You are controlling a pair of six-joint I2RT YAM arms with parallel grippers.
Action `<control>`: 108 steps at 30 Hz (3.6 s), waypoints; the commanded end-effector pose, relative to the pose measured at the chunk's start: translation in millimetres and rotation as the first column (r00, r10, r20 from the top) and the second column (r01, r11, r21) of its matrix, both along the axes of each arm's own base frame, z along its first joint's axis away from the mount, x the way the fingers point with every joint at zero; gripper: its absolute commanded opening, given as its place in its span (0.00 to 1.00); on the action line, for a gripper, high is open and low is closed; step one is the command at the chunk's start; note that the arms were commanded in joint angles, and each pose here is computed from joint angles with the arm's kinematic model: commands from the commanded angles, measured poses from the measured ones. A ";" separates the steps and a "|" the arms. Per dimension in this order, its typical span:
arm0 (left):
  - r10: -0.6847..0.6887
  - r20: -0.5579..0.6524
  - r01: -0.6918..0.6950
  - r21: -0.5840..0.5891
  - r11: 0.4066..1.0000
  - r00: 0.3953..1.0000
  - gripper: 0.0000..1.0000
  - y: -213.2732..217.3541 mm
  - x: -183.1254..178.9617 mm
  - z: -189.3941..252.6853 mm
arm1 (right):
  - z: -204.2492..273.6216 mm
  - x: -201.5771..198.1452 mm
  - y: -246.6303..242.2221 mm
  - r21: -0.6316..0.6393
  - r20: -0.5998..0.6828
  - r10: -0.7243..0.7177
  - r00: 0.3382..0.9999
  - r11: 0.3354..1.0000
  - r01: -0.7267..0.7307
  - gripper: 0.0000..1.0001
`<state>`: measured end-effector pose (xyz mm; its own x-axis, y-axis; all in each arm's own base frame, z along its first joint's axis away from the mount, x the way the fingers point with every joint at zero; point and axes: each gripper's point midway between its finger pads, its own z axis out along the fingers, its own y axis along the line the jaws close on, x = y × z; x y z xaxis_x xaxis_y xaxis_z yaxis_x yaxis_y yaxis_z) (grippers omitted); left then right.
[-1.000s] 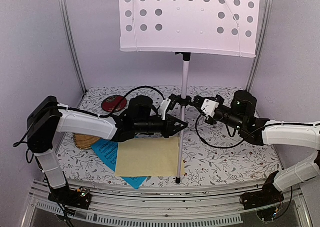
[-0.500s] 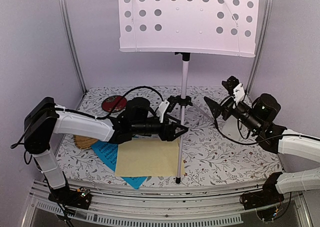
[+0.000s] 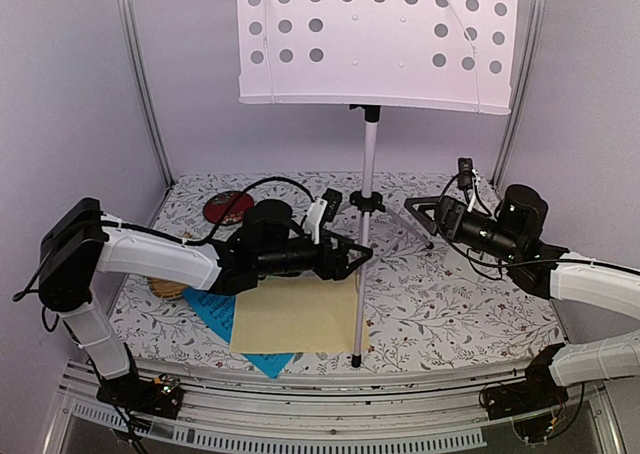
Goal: Pack up the instrument practice props
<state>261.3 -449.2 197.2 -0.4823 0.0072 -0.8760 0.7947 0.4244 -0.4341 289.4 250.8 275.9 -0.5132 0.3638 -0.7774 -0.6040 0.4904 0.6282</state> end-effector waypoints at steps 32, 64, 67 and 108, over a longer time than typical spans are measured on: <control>0.059 0.016 -0.060 0.113 0.992 0.998 0.27 -11.6 20.6 -28.4 | -0.3 24.9 64.6 0.535 -0.411 0.240 0.879 0.845 0.020 0.55; 0.079 0.027 -0.082 0.127 0.988 0.997 0.02 -0.8 16.1 -25.3 | -4.6 38.9 54.4 0.530 -0.439 0.156 0.885 0.840 0.114 0.45; 0.074 0.024 -0.076 0.128 0.989 0.997 0.02 -1.3 14.2 -26.4 | -5.4 40.8 52.9 0.527 -0.437 0.151 0.886 0.842 0.116 0.44; 0.057 0.029 -0.060 0.115 0.992 0.998 0.04 -11.3 13.3 -24.3 | -21.0 29.8 52.5 0.537 -0.527 0.177 0.831 0.827 0.165 0.57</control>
<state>272.7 -462.0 182.7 -0.5279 0.0080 -0.8493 0.7403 0.4944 -0.4555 315.5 300.8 238.9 -0.7853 0.6156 -0.0659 -0.0803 0.0043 0.9968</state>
